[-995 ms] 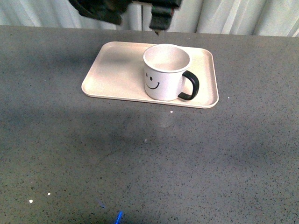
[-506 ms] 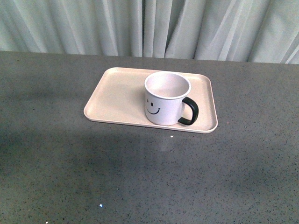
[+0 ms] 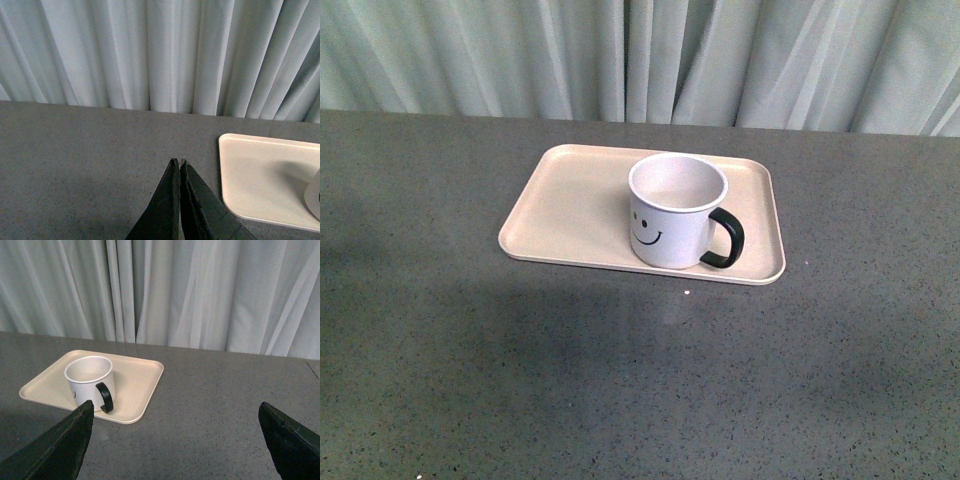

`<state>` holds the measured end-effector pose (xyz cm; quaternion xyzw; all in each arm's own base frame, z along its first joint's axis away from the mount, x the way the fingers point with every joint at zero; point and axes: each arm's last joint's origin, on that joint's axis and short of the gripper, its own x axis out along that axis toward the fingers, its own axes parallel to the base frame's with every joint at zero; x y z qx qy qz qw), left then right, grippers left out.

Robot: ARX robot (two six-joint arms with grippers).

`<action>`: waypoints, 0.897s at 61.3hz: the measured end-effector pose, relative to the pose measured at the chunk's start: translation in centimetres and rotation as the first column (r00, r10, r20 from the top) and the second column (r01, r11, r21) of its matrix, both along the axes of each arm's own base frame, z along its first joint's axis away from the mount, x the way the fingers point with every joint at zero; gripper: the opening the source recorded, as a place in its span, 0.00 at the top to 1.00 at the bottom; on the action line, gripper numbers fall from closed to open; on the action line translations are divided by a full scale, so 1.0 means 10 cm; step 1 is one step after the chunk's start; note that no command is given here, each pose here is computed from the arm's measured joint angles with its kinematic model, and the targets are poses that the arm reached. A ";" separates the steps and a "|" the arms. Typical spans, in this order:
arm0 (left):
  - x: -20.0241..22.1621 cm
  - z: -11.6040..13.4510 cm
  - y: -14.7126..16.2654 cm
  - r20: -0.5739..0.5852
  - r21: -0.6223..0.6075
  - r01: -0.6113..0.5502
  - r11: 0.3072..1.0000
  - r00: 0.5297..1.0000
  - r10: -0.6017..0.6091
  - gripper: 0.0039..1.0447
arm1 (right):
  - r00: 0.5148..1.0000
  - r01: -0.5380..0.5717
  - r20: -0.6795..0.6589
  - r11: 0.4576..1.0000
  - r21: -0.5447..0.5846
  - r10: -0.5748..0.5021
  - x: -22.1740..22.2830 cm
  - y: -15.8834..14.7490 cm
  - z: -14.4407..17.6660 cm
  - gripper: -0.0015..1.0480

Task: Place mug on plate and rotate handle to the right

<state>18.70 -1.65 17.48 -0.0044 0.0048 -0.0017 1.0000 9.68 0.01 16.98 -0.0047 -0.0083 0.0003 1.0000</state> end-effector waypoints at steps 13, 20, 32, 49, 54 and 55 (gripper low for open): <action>-0.22 -0.14 0.14 -0.011 0.001 0.006 1.000 1.000 -0.006 0.99 | 1.000 0.000 0.000 1.000 0.000 0.000 0.00 0.00 0.00 0.09; -0.30 -0.11 0.16 0.000 0.001 0.000 1.000 1.000 0.000 0.99 | 1.000 0.000 0.000 1.000 0.000 0.000 0.00 0.00 0.00 0.09; -0.43 -0.11 0.16 -0.001 0.001 0.001 1.000 1.000 -0.001 0.99 | 1.000 0.000 0.000 1.000 0.000 0.000 0.00 0.00 0.00 0.09; -0.55 -0.06 0.16 0.015 0.001 0.001 1.000 1.000 -0.001 0.99 | 1.000 0.000 0.000 1.000 0.000 0.000 0.00 0.00 0.00 0.09; -0.58 -0.05 0.16 0.018 0.001 0.001 1.000 1.000 -0.001 0.99 | 1.000 0.000 0.000 1.000 0.000 0.000 0.00 0.00 0.00 0.09; -0.59 -0.05 0.16 0.018 0.001 0.001 1.000 1.000 -0.001 0.99 | 1.000 0.000 0.000 1.000 0.000 0.000 0.00 0.00 0.00 0.09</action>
